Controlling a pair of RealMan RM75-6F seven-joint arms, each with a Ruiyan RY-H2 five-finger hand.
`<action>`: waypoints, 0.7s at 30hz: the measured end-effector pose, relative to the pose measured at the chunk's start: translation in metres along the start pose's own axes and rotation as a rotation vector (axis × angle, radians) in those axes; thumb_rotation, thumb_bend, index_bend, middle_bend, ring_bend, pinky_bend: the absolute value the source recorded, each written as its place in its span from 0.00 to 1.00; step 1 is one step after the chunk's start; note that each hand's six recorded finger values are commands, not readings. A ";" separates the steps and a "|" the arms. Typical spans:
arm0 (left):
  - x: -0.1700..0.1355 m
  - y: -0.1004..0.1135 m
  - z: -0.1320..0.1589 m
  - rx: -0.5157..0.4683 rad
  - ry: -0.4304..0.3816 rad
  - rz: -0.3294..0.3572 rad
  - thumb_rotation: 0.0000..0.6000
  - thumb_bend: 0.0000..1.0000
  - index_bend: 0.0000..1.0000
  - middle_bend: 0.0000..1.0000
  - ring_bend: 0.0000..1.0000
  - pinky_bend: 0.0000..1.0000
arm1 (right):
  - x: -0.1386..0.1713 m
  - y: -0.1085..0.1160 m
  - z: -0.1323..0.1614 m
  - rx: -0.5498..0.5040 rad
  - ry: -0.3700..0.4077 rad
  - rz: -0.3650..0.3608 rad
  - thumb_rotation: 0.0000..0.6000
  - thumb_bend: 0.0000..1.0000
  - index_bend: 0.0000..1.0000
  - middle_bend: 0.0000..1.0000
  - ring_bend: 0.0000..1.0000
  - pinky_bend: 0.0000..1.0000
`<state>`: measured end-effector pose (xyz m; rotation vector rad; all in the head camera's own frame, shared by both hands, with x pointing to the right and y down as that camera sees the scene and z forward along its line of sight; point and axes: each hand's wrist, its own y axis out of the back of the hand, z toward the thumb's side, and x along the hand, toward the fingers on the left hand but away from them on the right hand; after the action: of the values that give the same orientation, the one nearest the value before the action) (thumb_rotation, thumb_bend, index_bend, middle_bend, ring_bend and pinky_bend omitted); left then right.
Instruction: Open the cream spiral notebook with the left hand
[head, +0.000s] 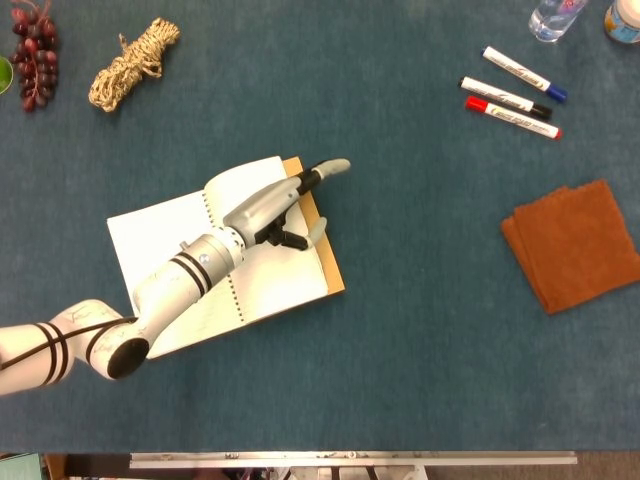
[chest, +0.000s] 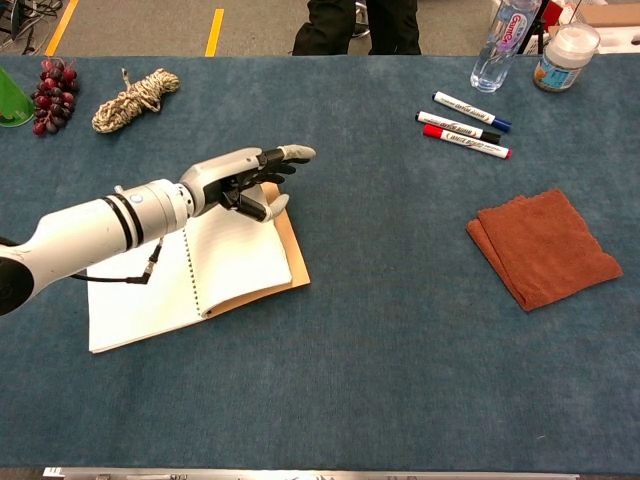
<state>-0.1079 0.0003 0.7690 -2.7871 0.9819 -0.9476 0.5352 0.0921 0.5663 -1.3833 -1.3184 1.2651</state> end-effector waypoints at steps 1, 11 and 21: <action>-0.001 0.000 -0.001 -0.023 0.006 0.006 1.00 0.56 0.00 0.00 0.00 0.00 | 0.000 0.000 0.000 0.000 0.000 0.001 1.00 0.23 0.31 0.27 0.18 0.29; -0.011 0.008 -0.013 -0.167 0.055 0.111 1.00 0.56 0.00 0.00 0.00 0.00 | -0.002 -0.001 0.001 -0.004 0.008 0.001 1.00 0.23 0.31 0.27 0.18 0.29; -0.035 0.027 -0.024 -0.079 0.074 0.235 1.00 0.56 0.00 0.00 0.00 0.00 | -0.002 -0.001 0.000 -0.005 0.008 0.001 1.00 0.23 0.31 0.27 0.18 0.29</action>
<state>-0.1577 0.0024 0.7632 -2.6356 1.3495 -1.0036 0.5347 0.0900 0.5675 -1.3908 -1.3163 1.2564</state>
